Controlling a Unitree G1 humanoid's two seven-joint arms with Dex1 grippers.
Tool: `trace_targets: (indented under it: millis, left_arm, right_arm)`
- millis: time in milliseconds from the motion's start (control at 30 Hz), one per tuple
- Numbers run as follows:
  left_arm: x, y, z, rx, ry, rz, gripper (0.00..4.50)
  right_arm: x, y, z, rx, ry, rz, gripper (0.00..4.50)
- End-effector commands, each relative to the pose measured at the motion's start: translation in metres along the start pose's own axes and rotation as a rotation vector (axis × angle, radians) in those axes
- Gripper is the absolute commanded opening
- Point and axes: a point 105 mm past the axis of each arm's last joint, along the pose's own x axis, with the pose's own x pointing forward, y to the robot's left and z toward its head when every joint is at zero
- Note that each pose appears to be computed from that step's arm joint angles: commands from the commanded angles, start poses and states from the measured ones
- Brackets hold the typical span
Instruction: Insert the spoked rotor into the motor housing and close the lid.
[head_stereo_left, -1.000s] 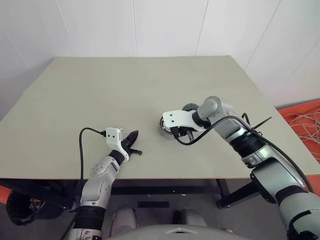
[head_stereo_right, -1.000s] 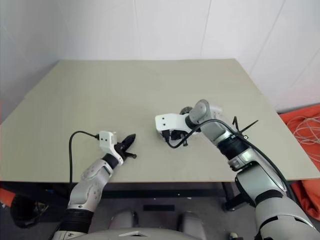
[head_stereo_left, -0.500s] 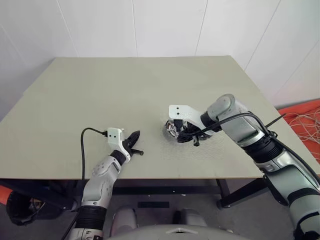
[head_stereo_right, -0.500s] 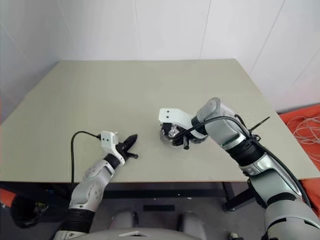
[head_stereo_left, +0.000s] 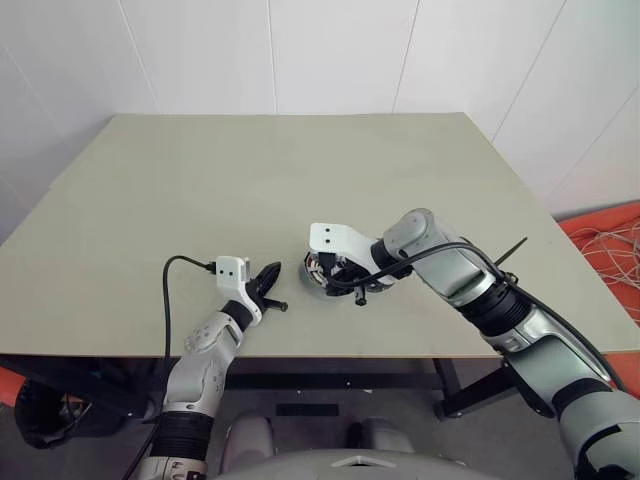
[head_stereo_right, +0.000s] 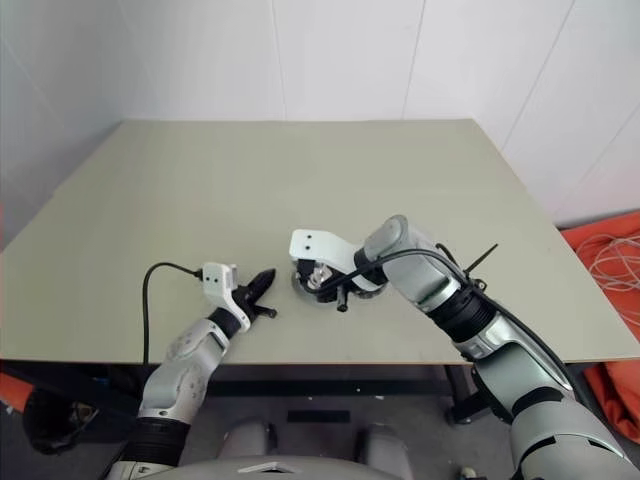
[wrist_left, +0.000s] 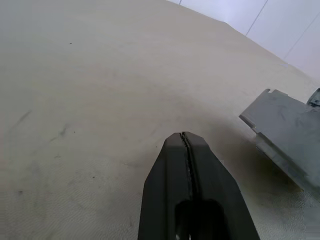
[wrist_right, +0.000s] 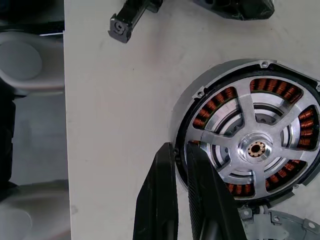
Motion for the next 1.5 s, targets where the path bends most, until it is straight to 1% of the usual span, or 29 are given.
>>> trace_targets:
  millis: [33,200,267,300,333,500,600,667,833,933,1000,1067,1133,1200,1300,1400,1500]
  left_arm:
    - [0.002,-0.003,0.009,0.014,-0.028,-0.018,0.0]
    - [0.002,-0.003,0.009,0.015,-0.028,-0.017,0.0]
    - [0.001,-0.003,0.009,0.015,-0.028,-0.016,0.0]
    - [0.001,-0.003,0.009,0.014,-0.028,-0.015,0.0]
    - [0.001,-0.003,0.009,0.014,-0.029,-0.014,0.0]
    - [0.001,-0.002,0.01,0.015,-0.029,-0.013,0.0]
    - [0.001,-0.002,0.01,0.015,-0.029,-0.013,0.0]
    - [0.001,-0.002,0.01,0.016,-0.029,-0.014,0.0]
    - [0.002,-0.001,0.01,0.012,-0.027,-0.014,0.0]
    - [0.002,0.0,0.011,0.01,-0.026,-0.013,0.0]
    - [0.002,0.001,0.011,0.011,-0.026,-0.013,0.0]
    - [0.003,0.001,0.011,0.011,-0.025,-0.014,0.0]
    - [0.003,0.0,0.011,0.013,-0.024,-0.016,0.0]
    - [0.003,0.0,0.012,0.015,-0.023,-0.018,0.0]
    - [0.002,0.0,0.012,0.016,-0.025,-0.018,0.0]
    - [0.002,0.001,0.013,0.018,-0.027,-0.018,0.0]
    - [0.001,0.0,0.013,0.023,-0.026,-0.024,0.0]
  right_arm:
    - [-0.005,-0.005,0.015,-0.05,-0.036,-0.034,0.01]
    - [0.001,-0.006,0.016,-0.039,-0.045,-0.036,0.01]
    - [0.003,-0.007,0.02,-0.039,-0.059,-0.043,0.7]
    - [0.003,-0.008,0.023,-0.041,-0.073,-0.044,0.9]
    - [0.004,-0.009,0.026,-0.034,-0.089,-0.048,1.22]
    - [0.003,-0.009,0.042,-0.009,-0.16,-0.035,2.92]
    - [-0.003,-0.006,0.06,0.01,-0.245,-0.003,3.95]
    - [-0.008,-0.006,0.073,0.028,-0.31,0.007,4.47]
    - [-0.027,-0.02,0.099,0.053,-0.459,-0.053,4.47]
    - [-0.044,-0.039,0.115,0.073,-0.581,-0.156,4.47]
    - [-0.051,-0.054,0.117,0.061,-0.616,-0.246,4.47]
    - [-0.056,-0.071,0.11,0.045,-0.598,-0.351,4.47]
    - [-0.058,-0.086,0.096,0.005,-0.543,-0.451,4.08]
    - [-0.059,-0.099,0.074,-0.057,-0.456,-0.546,3.53]
    - [-0.067,-0.115,0.053,-0.108,-0.38,-0.644,2.45]
    - [-0.075,-0.128,0.038,-0.143,-0.327,-0.717,1.37]
    - [-0.088,-0.142,0.011,-0.212,-0.214,-0.797,0.2]
